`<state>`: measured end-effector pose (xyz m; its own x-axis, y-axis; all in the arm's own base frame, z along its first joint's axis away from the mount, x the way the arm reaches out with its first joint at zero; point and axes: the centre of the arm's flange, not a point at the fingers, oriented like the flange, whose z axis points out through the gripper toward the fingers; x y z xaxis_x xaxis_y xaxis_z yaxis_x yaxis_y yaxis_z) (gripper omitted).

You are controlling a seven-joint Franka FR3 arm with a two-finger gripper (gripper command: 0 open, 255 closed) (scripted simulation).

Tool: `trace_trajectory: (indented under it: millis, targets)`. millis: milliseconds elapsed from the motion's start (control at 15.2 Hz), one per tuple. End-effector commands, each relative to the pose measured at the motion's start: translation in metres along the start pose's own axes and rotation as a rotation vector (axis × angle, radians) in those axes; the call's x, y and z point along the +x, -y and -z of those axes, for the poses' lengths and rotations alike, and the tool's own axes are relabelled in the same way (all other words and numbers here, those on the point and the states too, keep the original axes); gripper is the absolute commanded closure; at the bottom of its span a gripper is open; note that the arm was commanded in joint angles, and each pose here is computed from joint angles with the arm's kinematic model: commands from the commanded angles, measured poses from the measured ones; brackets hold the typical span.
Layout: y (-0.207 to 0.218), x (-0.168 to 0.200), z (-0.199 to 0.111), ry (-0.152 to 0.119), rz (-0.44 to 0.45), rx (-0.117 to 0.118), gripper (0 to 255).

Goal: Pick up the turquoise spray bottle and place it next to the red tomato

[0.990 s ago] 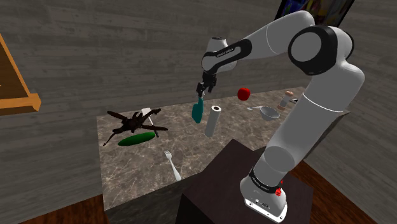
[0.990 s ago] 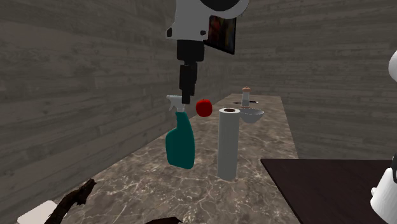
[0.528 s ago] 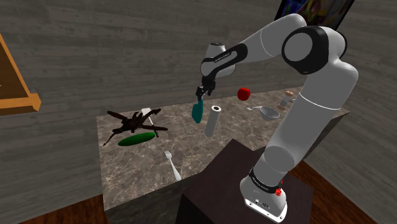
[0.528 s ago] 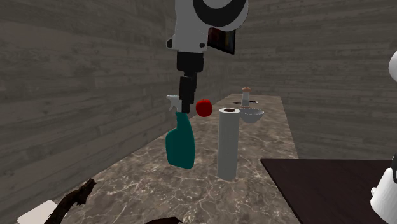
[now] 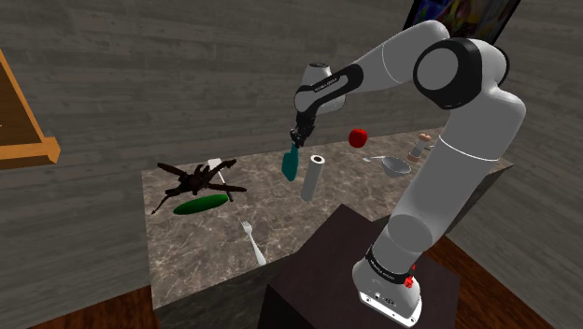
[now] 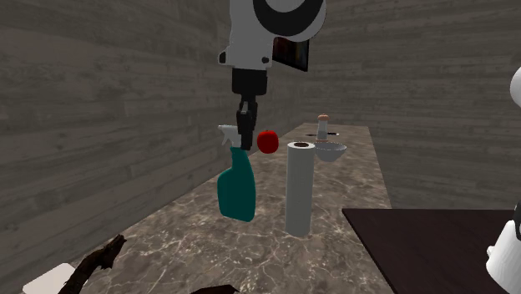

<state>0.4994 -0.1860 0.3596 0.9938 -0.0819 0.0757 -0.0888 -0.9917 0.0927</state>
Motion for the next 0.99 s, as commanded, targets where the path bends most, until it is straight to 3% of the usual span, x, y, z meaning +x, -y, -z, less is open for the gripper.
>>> trace_trajectory:
  millis: [0,396,924]
  targets:
    - [0.0,0.0,0.0,0.0,0.0,0.0,255]
    - [0.0,0.0,0.0,0.0,0.0,0.0,255]
    - [-0.004,0.003,0.042,0.0,0.0,0.0,255]
